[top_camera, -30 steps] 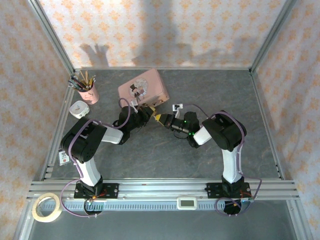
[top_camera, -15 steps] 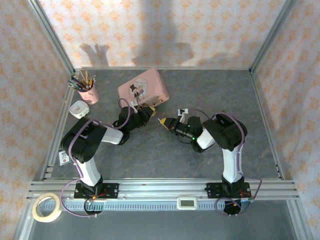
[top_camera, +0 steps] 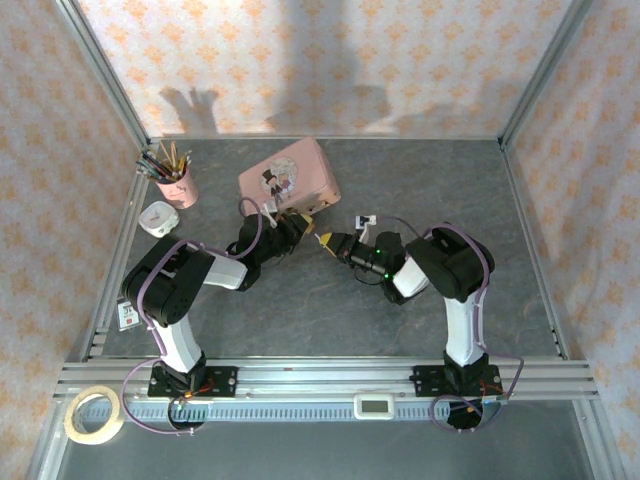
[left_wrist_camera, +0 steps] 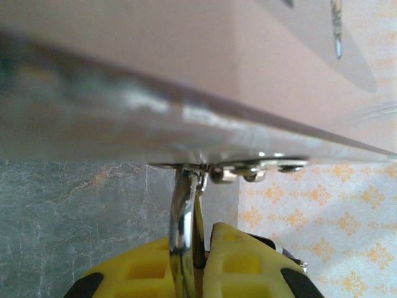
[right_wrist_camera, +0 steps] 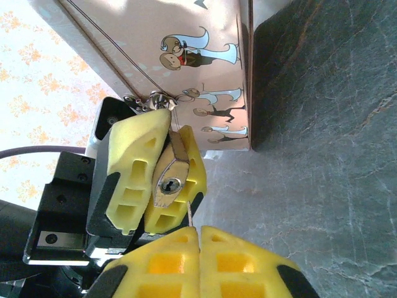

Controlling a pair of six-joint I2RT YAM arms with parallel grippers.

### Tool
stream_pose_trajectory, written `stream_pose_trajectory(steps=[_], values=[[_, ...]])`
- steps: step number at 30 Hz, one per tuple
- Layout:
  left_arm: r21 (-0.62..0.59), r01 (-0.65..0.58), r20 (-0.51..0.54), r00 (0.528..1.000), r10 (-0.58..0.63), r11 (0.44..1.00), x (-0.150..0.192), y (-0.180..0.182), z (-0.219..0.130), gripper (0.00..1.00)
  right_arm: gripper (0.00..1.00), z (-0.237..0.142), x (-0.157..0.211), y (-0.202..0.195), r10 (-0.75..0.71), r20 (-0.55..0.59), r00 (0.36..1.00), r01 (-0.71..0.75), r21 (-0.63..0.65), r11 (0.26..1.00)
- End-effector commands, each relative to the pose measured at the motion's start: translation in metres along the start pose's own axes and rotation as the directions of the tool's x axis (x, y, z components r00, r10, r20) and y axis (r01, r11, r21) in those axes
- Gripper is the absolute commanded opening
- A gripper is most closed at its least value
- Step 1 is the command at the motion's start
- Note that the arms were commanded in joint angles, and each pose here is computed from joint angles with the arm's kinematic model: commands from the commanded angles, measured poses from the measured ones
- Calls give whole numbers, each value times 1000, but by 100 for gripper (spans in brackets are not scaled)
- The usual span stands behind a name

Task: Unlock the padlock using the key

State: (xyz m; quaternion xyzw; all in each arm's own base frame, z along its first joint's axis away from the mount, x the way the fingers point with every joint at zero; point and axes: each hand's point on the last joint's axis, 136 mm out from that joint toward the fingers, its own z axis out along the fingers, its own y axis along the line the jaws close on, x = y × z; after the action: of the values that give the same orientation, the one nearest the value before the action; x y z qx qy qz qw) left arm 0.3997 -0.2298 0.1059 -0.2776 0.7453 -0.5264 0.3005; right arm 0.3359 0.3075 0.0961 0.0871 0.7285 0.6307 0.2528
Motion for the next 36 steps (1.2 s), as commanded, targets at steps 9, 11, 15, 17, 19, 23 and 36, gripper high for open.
stream_pose_trajectory(steps=[9,11,15,17,19,23,36], values=[[51,4,-20,1000,-3,999,8,-15,-3,0,0,6,-4,34,-54,3,999,54,-118,992],[52,5,-20,1000,-4,999,7,-15,-3,0,0,7,-3,34,-54,0,999,53,-120,991],[55,-1,-24,1000,3,999,9,-16,-3,0,0,9,-2,36,-51,-9,999,49,-135,990],[60,-2,-23,1000,3,998,9,-18,-3,0,0,11,-2,35,-49,-11,999,47,-131,990],[69,-2,-27,1000,3,998,10,-20,-3,0,0,11,-2,33,-45,-12,999,43,-129,991],[104,-4,-49,999,9,995,14,-29,-3,0,0,14,-3,34,-34,-17,999,31,-140,990],[156,-11,-122,992,30,988,31,-37,-13,0,0,17,-21,31,59,-9,998,-59,-141,988]])
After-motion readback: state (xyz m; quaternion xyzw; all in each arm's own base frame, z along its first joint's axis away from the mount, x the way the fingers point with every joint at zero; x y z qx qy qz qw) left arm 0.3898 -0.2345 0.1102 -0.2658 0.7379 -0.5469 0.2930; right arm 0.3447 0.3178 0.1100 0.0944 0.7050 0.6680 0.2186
